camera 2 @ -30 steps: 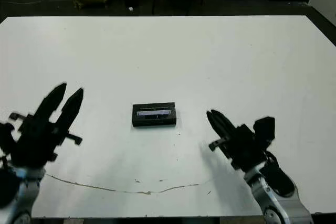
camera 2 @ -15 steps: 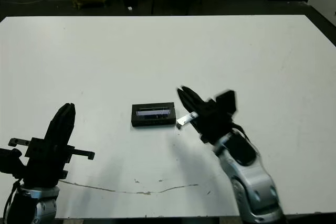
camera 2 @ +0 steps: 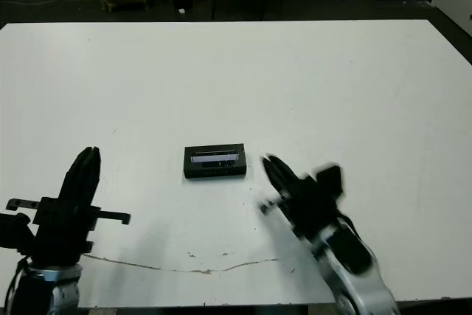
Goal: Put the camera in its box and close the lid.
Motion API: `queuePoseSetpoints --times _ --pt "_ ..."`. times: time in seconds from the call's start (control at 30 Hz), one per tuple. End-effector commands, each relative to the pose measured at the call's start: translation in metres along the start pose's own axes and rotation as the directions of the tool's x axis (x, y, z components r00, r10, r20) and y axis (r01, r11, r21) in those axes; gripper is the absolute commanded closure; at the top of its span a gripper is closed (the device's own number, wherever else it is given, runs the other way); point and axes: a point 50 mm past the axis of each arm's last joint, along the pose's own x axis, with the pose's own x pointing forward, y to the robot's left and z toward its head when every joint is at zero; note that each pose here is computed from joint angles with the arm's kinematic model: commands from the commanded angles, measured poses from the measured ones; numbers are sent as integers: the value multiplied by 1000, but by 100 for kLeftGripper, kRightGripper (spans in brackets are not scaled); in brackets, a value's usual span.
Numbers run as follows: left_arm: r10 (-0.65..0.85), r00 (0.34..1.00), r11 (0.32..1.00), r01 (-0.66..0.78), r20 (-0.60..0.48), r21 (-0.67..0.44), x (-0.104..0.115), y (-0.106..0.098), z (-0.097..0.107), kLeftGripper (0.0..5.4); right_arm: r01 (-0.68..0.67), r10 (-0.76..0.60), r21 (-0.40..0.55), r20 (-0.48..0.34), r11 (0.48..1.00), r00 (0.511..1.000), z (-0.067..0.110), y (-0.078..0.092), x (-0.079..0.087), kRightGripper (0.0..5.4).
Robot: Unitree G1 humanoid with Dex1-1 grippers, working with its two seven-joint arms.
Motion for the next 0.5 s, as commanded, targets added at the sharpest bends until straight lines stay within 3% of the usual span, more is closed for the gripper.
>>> queuePoseSetpoints --times 0.03,0.17,0.5 --pt "16 997 1000 -15 -76 20 -13 10 -9 539 79 -80 -19 -20 997 997 -6 -5 -23 540" --pt "26 995 1000 -25 -94 10 -16 8 -10 539 119 -120 -62 -19 991 993 -10 -2 -34 540" --pt "38 992 999 -33 -116 42 -23 2 -15 539 110 -107 -35 77 993 991 -8 -3 -27 540"
